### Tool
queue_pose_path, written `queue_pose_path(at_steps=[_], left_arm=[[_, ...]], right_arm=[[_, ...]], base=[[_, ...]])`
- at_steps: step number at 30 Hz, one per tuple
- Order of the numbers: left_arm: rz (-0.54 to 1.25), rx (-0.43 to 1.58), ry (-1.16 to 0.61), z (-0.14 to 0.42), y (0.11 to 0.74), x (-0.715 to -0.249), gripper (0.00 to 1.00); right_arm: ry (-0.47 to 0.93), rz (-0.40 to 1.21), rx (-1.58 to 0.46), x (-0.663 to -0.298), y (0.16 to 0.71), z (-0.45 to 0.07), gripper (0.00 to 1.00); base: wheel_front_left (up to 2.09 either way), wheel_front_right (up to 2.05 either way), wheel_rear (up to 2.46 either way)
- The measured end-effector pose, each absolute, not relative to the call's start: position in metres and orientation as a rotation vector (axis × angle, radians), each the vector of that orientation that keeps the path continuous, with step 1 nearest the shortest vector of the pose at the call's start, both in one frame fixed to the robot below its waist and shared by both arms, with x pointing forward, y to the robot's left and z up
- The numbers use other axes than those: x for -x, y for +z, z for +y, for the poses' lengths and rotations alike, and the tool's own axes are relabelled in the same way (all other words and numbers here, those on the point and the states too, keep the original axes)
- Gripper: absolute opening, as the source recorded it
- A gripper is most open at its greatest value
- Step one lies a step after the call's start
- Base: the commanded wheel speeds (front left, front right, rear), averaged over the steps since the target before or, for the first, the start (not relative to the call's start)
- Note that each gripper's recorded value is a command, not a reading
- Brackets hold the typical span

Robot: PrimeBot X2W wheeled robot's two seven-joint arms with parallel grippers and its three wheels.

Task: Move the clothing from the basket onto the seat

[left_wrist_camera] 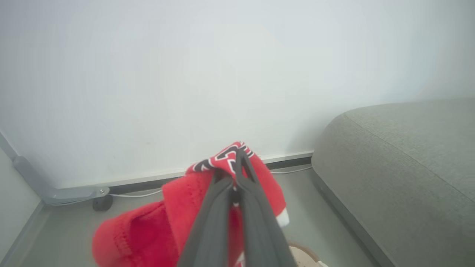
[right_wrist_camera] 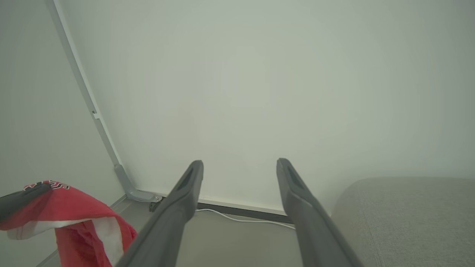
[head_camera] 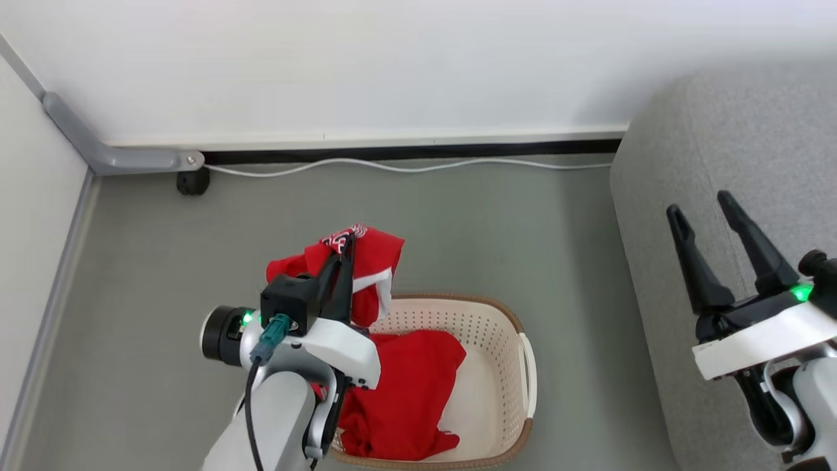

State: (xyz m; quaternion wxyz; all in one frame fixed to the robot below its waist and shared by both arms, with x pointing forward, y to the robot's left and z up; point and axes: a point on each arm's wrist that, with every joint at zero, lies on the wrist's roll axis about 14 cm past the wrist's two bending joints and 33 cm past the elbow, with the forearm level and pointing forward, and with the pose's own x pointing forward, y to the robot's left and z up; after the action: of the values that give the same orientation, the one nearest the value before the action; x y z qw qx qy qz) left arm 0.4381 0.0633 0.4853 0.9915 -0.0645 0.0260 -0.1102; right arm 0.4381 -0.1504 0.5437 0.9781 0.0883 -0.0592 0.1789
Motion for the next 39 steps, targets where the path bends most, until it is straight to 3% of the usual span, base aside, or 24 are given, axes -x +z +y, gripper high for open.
queue_pose_path(at_steps=[16,33,39], left_arm=[[-0.315,0.087,-0.377,0.032,0.603,-0.433,0.00],[-0.462,0.061,-0.507,-0.006,0.661,-0.434,0.00],[-0.455,0.068,-0.536,-0.016,0.659,-0.433,0.00]], right_arm=[[0.367,-0.100,-0.196,-0.423,0.538,-0.138,1.00],[0.386,-0.066,-0.197,-0.417,0.526,-0.131,1.00],[0.498,-0.072,-0.179,-0.409,0.532,-0.102,1.00]], base=[[0.00,0.00,0.00],[0.00,0.00,0.00],[0.00,0.00,0.00]])
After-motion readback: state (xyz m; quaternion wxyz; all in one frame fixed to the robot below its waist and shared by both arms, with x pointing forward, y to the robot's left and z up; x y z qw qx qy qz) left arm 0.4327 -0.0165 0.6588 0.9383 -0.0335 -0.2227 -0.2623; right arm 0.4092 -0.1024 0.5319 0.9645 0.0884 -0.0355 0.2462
